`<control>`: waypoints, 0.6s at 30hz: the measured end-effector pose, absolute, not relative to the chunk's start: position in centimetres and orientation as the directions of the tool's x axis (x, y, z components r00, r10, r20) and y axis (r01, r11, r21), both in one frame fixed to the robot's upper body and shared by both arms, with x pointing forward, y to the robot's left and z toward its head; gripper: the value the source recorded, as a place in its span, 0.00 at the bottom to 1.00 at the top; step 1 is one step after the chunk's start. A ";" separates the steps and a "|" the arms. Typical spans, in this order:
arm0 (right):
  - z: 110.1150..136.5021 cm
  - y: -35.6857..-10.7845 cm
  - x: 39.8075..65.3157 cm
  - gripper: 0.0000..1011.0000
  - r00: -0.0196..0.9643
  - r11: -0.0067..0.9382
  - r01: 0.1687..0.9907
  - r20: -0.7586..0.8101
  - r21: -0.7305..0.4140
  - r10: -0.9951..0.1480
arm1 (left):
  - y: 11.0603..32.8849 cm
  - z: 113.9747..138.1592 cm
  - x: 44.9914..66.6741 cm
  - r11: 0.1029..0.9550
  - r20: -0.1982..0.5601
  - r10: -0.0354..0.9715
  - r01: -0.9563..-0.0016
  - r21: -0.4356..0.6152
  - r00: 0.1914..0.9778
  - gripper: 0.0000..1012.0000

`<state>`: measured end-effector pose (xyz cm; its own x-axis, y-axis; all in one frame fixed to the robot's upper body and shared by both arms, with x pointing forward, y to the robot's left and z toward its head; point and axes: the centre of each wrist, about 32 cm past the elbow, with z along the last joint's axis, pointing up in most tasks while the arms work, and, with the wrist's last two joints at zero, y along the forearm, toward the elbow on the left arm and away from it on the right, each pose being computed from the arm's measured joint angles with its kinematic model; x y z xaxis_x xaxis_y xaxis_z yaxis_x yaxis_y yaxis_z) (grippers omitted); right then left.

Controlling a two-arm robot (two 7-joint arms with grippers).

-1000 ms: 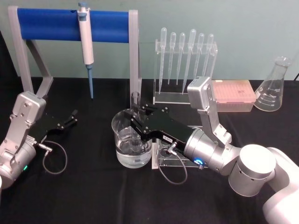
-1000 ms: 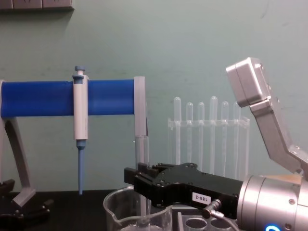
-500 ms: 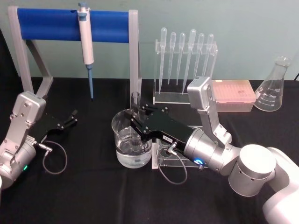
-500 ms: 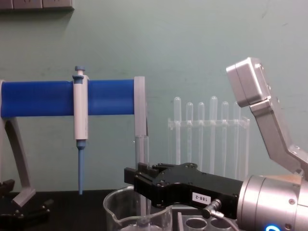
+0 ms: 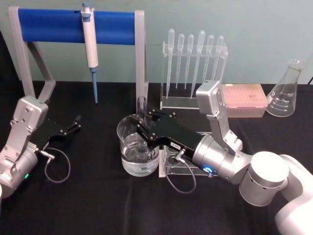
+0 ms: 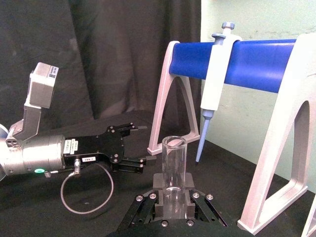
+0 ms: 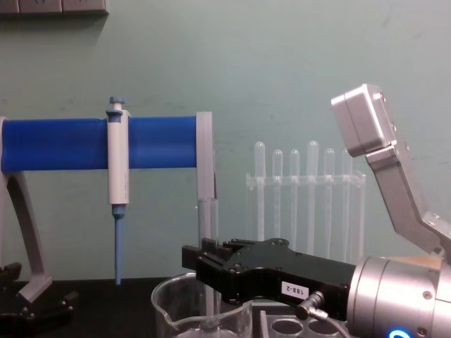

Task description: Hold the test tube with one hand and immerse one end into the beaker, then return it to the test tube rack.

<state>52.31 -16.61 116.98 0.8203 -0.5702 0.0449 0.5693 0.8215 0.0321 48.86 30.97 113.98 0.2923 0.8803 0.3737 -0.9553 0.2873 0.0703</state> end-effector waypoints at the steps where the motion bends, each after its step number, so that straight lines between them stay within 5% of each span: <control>1: 117.0 -16.6 52.3 0.22 0.820 0.822 0.569 0.045 0.032 -0.570 | 31.0 114.0 48.9 0.287 0.374 0.880 -0.955 0.070 0.292 0.99; 18: 117.0 -16.6 52.3 0.22 0.820 0.821 0.569 0.045 0.032 -0.570 | 31.0 114.0 48.9 0.287 0.374 0.880 -0.955 0.070 0.292 0.99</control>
